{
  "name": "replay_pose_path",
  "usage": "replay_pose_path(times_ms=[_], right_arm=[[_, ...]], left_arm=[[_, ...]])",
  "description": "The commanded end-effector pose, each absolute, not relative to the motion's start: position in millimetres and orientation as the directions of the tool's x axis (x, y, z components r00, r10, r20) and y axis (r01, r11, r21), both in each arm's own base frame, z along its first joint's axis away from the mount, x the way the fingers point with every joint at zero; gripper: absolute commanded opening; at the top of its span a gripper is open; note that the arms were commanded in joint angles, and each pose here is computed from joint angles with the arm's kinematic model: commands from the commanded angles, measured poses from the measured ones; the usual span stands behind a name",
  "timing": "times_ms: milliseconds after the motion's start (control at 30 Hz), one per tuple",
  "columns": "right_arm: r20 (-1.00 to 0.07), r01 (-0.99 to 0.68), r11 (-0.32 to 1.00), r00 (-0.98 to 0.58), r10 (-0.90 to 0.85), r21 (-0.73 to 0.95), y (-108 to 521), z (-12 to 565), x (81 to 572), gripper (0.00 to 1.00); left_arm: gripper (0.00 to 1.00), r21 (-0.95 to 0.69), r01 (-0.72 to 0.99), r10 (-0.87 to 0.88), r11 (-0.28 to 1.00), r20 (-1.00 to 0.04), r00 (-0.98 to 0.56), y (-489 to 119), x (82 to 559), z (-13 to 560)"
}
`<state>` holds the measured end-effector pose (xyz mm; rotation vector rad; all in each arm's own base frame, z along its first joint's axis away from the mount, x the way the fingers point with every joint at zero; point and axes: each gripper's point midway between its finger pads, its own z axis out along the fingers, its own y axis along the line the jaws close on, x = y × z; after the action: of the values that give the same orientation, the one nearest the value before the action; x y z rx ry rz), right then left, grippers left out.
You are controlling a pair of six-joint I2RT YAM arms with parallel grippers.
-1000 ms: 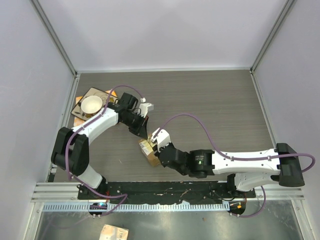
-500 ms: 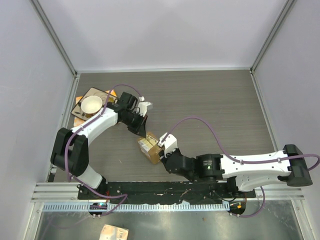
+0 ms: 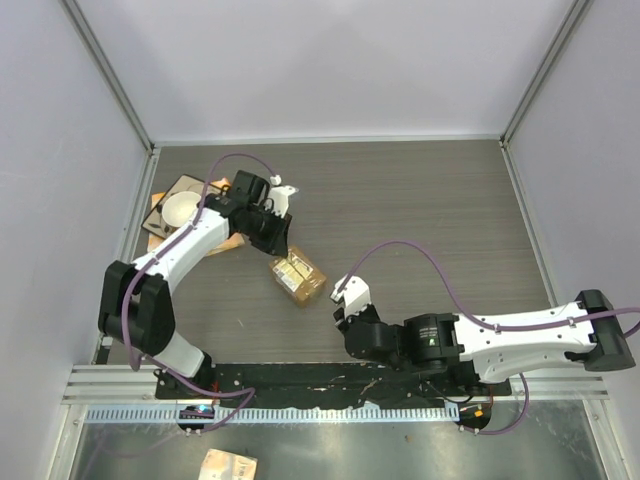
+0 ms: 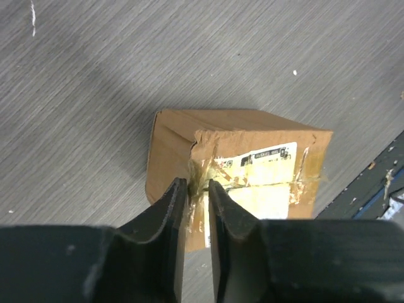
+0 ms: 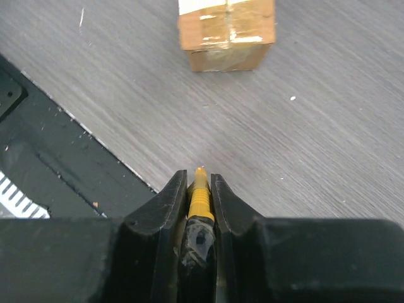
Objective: Unpack the express box
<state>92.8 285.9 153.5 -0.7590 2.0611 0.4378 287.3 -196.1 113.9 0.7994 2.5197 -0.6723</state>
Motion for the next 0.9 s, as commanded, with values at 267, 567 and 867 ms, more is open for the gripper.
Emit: replay_pose_path(times_ms=[267,567,867], right_arm=[[-0.858,-0.36,0.917,-0.512,-0.04,0.172,264,174,173,0.01],[-0.779,-0.351,0.876,-0.626,0.044,0.332,279,165,187,0.01],[-0.765,-0.271,0.891,-0.633,0.119,0.363,283,162,220,0.01]], left_arm=[[0.51,-0.304,0.594,0.404,0.745,-0.503,-0.764,-180,264,154],[0.6,-0.07,0.817,0.513,0.573,-0.747,-0.423,-186,272,210],[0.73,0.377,0.914,0.845,0.153,-0.529,0.076,-192,266,187]])
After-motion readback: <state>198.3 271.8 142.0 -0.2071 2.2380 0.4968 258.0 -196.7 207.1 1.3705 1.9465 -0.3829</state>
